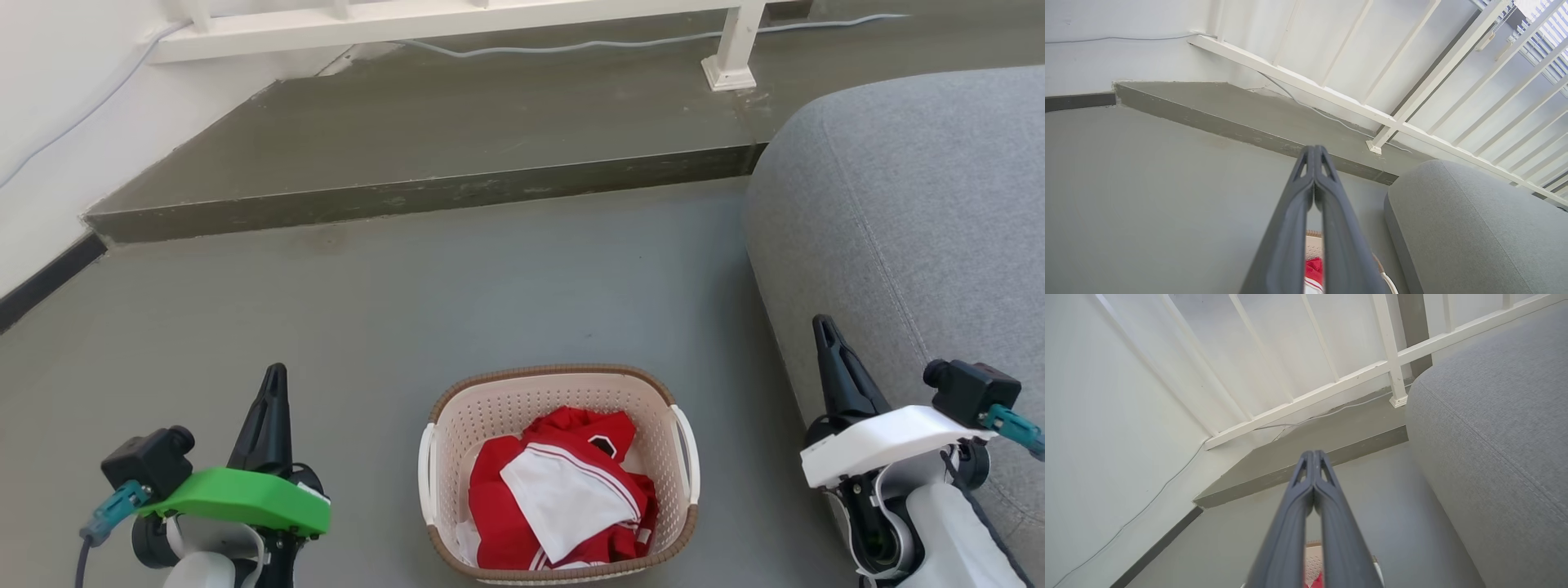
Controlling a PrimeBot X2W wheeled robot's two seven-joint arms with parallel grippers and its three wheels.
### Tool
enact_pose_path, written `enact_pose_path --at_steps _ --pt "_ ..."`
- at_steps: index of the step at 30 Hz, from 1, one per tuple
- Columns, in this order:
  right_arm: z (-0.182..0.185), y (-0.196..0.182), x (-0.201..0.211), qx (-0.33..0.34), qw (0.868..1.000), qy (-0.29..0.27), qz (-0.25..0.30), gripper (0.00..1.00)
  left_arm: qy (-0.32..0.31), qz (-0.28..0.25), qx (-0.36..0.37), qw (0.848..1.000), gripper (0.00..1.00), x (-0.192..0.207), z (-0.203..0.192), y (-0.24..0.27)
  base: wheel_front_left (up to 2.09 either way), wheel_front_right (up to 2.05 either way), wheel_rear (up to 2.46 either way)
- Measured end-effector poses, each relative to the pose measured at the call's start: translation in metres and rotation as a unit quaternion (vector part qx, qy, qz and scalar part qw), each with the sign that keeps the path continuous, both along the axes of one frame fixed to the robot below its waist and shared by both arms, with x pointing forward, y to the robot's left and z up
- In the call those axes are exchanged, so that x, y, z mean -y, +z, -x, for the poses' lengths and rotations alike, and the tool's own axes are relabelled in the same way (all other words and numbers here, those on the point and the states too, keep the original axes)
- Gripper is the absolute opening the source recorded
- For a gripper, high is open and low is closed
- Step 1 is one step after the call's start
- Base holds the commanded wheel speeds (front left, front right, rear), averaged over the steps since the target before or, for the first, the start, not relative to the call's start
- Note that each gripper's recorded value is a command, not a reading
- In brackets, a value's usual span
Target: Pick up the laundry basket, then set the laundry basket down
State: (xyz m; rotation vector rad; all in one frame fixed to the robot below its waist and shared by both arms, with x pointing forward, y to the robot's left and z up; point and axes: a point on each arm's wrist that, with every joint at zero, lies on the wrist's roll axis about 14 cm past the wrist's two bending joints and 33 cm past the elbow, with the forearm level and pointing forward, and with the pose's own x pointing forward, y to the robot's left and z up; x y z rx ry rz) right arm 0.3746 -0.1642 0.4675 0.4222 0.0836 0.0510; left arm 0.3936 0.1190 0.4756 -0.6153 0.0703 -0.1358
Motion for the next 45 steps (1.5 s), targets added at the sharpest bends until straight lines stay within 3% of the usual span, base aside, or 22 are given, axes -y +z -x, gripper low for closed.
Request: enact_pose_path --at_steps 22,45 --pt "-0.002 0.000 0.014 -0.024 0.989 -0.039 -0.140 0.00 0.032 0.116 -0.035 0.992 0.00 -0.018 0.002 -0.001 0.00 0.00 0.00" --pt "-0.002 0.001 0.025 -0.037 0.955 -0.065 -0.288 0.00 0.058 0.240 -0.057 0.967 0.00 -0.038 0.004 0.000 0.00 0.00 0.00"
